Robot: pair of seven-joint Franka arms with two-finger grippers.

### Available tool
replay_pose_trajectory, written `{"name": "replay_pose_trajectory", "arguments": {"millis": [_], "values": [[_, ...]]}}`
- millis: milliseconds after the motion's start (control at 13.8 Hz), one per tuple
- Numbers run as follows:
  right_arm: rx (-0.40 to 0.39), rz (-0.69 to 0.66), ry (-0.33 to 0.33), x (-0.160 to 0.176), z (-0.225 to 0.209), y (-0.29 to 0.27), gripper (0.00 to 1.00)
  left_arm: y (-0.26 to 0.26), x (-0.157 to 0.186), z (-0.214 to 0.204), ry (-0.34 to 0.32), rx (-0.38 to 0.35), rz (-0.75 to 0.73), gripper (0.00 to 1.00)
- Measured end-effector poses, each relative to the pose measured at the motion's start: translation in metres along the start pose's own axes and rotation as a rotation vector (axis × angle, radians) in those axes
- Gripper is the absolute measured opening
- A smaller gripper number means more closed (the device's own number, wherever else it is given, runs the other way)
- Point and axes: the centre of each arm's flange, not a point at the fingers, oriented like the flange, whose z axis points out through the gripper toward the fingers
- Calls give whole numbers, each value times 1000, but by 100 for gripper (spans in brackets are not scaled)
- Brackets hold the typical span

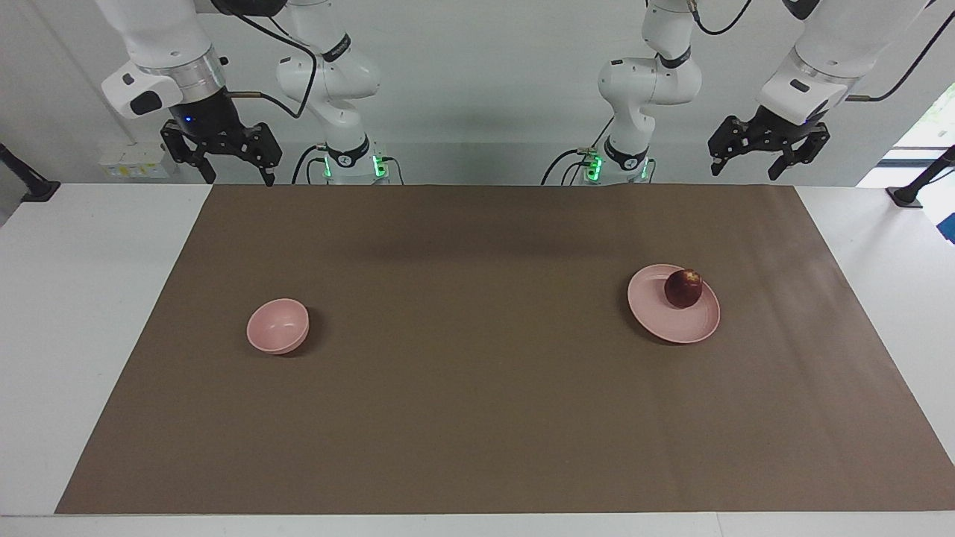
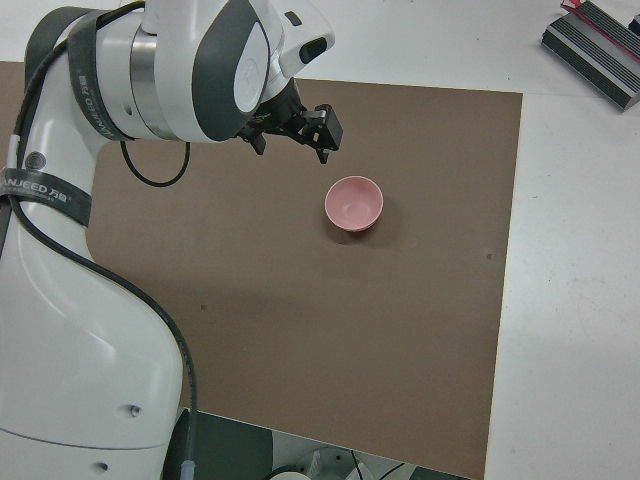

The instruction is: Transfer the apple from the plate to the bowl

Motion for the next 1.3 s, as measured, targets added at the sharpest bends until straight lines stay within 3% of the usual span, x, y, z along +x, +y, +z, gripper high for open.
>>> {"name": "replay_pose_trajectory", "arguments": {"millis": [1300], "values": [[0,0,0,0,0,0,100,-10,-1,1,-3,-2,-19,100]]}}
